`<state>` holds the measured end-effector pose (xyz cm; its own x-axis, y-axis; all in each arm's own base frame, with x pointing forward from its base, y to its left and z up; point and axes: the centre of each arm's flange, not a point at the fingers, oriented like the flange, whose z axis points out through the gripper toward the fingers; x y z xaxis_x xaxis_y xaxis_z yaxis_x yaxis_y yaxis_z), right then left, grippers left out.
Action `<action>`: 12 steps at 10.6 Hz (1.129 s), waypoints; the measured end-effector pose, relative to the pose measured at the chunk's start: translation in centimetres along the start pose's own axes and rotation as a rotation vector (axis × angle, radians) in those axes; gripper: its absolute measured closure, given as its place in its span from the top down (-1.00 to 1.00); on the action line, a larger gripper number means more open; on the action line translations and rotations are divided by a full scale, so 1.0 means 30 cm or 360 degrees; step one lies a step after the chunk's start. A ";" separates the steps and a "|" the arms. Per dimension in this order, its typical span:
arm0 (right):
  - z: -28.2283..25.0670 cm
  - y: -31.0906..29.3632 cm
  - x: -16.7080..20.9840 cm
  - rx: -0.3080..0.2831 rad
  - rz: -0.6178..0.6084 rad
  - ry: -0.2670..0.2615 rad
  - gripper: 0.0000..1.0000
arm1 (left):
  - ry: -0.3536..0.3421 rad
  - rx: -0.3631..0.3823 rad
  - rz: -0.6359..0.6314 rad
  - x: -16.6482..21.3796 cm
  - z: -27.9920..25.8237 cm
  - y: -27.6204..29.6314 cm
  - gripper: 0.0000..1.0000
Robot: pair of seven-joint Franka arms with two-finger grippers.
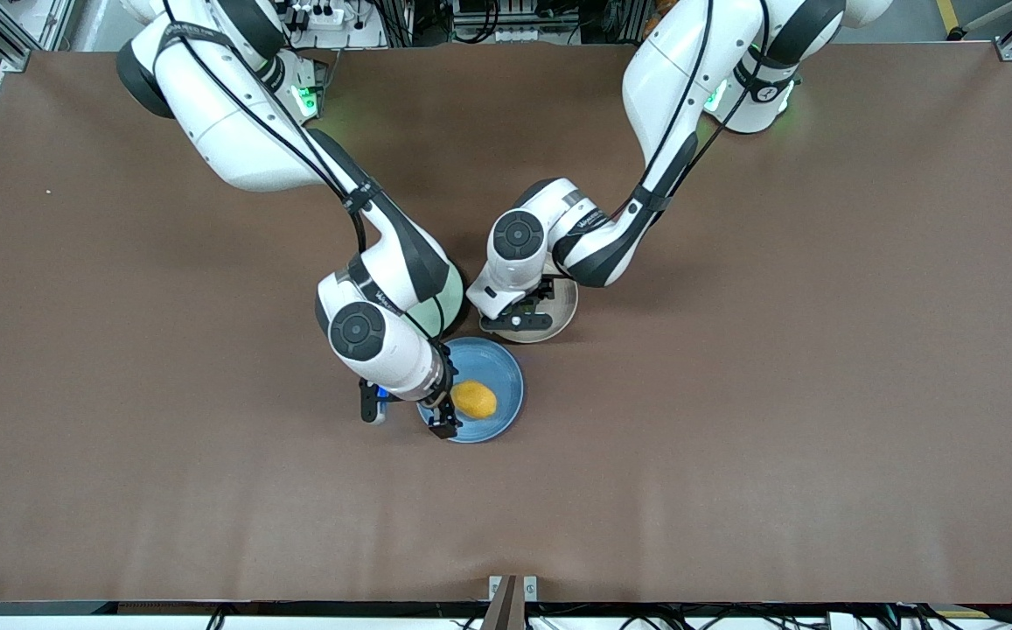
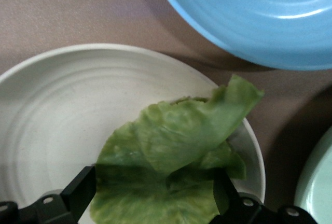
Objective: Pick lemon and lettuce from blue and beige plates
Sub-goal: 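Close the left gripper on the lettuce while the right gripper grasps the lemon, then lift the lettuce with the left gripper while the right gripper lifts the lemon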
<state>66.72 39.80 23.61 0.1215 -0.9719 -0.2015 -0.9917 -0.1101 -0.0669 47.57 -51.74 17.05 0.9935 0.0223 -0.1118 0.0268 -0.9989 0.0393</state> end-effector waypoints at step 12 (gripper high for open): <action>0.131 0.045 -0.066 0.0041 -0.0034 0.0018 1.00 | 0.0042 0.0057 -0.0020 0.011 -0.158 0.006 -0.94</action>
<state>65.33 42.38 20.08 0.1422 -0.9717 -0.1885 -0.9874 -0.1258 -0.0961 48.43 -51.73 21.72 0.9957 0.0351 -0.0861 0.0355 -0.9994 0.0024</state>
